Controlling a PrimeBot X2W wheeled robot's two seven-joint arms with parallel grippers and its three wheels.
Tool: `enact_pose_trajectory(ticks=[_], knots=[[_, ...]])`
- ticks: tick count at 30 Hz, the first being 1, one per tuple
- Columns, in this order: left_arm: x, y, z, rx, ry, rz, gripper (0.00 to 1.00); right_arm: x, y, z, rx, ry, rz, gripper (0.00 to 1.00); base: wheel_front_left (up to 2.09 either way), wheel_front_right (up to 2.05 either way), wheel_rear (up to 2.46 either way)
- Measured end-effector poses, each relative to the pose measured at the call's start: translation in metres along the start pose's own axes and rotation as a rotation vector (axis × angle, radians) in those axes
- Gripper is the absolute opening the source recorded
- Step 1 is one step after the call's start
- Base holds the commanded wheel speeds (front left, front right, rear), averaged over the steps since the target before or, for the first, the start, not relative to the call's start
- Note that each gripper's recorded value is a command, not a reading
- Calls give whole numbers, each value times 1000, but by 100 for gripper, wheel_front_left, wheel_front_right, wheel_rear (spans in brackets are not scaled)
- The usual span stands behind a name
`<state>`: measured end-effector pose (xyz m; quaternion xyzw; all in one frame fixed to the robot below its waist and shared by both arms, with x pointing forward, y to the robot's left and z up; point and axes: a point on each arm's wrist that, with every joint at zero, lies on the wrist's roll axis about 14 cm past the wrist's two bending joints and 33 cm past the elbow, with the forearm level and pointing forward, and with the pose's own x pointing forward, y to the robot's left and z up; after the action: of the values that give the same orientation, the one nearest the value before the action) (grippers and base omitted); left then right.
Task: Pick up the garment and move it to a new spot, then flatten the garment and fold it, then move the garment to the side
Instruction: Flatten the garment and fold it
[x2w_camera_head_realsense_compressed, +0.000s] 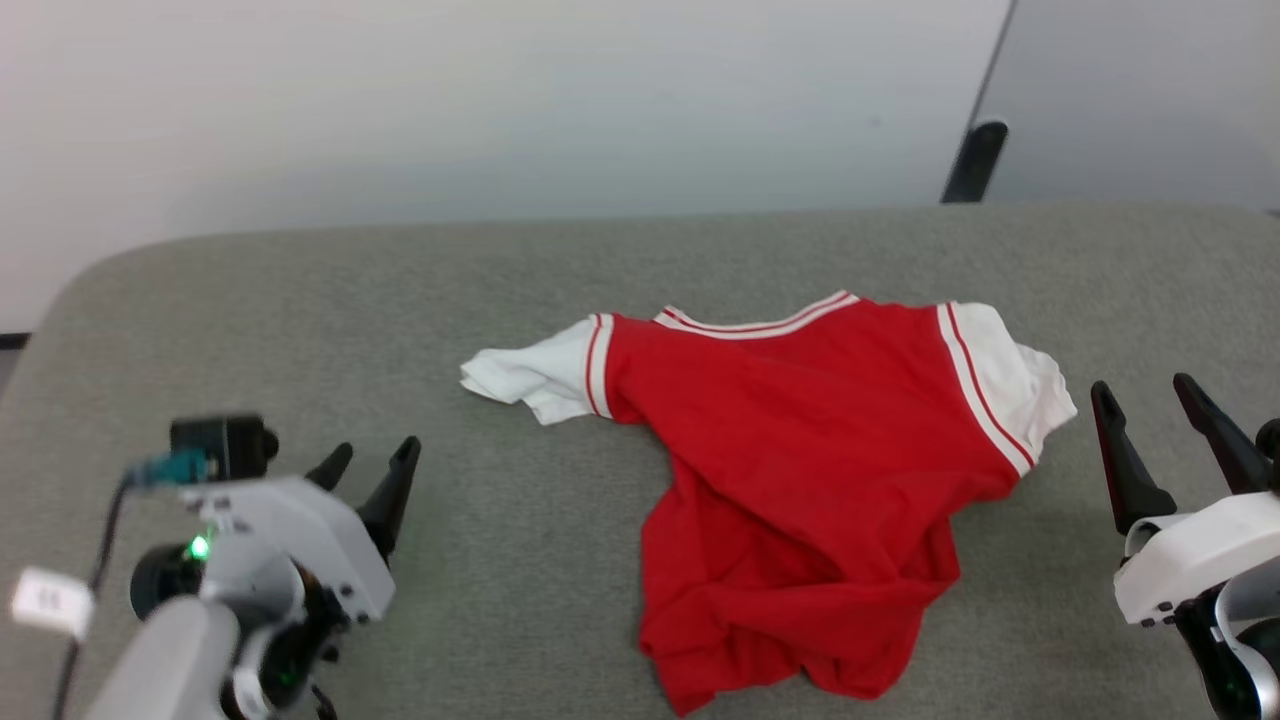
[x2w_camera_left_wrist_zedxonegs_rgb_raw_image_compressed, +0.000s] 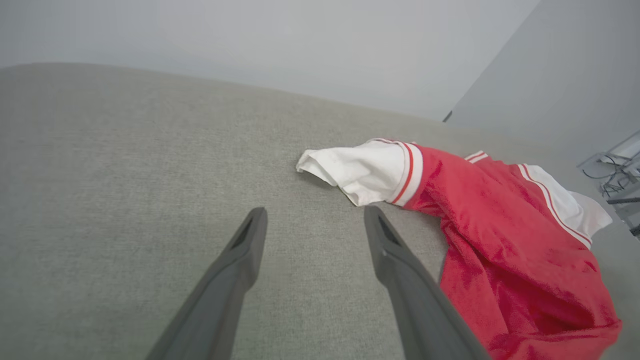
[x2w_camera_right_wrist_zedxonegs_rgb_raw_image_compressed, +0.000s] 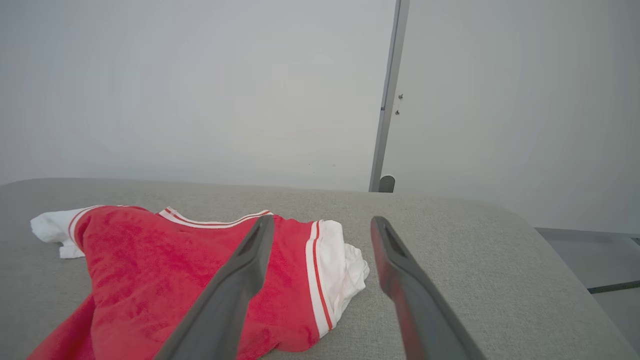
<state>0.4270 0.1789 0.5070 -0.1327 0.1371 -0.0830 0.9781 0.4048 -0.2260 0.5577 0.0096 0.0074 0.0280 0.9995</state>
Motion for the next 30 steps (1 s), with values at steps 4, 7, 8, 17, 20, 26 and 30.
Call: enact_pose_trajectory(ticks=[4, 7, 8, 17, 20, 26, 30], knots=[[23, -7, -11, 0, 204, -25, 100, 1, -6, -2, 1, 7, -21, 100, 0, 0, 0], [38, -20, -17, -47, 336, -61, 100, 4, -9, -2, 2, 7, -31, 100, 0, 0, 0], [43, -24, -18, -52, 378, -72, 100, 6, -10, -2, 2, 8, -34, 100, 0, 0, 0], [90, -21, -29, -83, 566, -33, 100, 18, -19, -18, -4, 39, -64, 100, 0, 0, 0], [99, -21, -47, -85, 651, -22, 100, 20, -25, -25, -7, 57, -80, 100, 0, 0, 0], [120, -38, -66, -75, 705, -70, 100, 23, -35, -39, -11, 88, -109, 100, 0, 0, 0], [135, -36, -79, -63, 727, -57, 100, 27, -36, -50, -8, 114, -113, 100, 0, 0, 0]])
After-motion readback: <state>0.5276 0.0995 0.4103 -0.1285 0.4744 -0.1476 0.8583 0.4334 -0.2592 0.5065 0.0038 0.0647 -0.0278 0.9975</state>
